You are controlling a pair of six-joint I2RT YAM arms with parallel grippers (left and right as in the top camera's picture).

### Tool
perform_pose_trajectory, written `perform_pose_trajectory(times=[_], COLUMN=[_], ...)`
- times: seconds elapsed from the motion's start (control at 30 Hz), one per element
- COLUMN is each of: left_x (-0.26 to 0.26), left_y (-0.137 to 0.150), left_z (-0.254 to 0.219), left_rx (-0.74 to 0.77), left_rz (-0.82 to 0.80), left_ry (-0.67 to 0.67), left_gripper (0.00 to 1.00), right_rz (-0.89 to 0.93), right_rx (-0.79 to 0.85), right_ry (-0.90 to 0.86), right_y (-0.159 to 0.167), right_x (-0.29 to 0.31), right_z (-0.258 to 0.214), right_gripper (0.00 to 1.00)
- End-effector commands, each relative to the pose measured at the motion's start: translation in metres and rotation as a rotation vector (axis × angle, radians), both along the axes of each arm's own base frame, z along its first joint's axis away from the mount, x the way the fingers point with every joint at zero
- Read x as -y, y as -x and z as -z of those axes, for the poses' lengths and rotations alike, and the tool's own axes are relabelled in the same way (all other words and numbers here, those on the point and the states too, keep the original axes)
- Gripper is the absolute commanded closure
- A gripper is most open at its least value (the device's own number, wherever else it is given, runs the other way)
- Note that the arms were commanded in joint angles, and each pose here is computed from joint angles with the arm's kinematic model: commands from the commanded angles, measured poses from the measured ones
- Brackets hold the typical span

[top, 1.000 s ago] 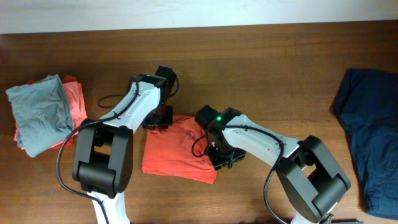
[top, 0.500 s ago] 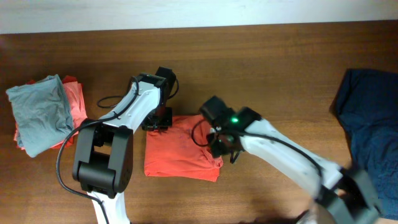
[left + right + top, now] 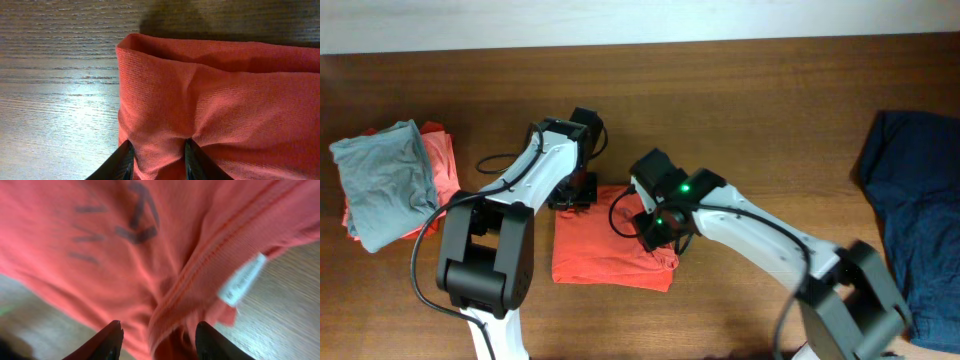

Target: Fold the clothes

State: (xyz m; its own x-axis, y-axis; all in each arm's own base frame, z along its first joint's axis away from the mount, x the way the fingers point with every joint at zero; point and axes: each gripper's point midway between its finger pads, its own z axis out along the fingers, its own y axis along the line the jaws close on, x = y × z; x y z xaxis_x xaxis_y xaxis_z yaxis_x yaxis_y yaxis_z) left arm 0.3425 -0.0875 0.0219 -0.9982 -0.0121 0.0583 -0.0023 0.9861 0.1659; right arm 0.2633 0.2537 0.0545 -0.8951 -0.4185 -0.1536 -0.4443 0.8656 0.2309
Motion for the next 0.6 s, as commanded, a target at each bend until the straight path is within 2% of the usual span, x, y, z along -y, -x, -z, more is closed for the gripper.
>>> perform_pose_trajectory(times=[0.0, 0.23, 0.47, 0.57], left_x=[-0.001, -0.001, -0.001, -0.001], left_y=[0.003, 0.003, 0.004, 0.004], left_z=[0.001, 0.001, 0.001, 0.001], left_rx=[-0.015, -0.015, -0.015, -0.018], left_rz=[0.013, 0.013, 0.013, 0.013], left_ry=[0.001, 0.001, 0.001, 0.000], left_gripper=[0.66, 0.66, 0.66, 0.66], right_rz=[-0.022, 0.076, 0.081, 0.140], right_rx=[-0.042, -0.075, -0.084, -0.071], right_ry=[0.039, 0.256, 0.313, 0.370], right_y=[0.003, 0.011, 0.015, 0.014], right_x=[0.004, 0.045, 0.057, 0.068], right_z=[0.019, 0.034, 0.034, 0.033], right_gripper=[0.48, 0.48, 0.47, 0.47])
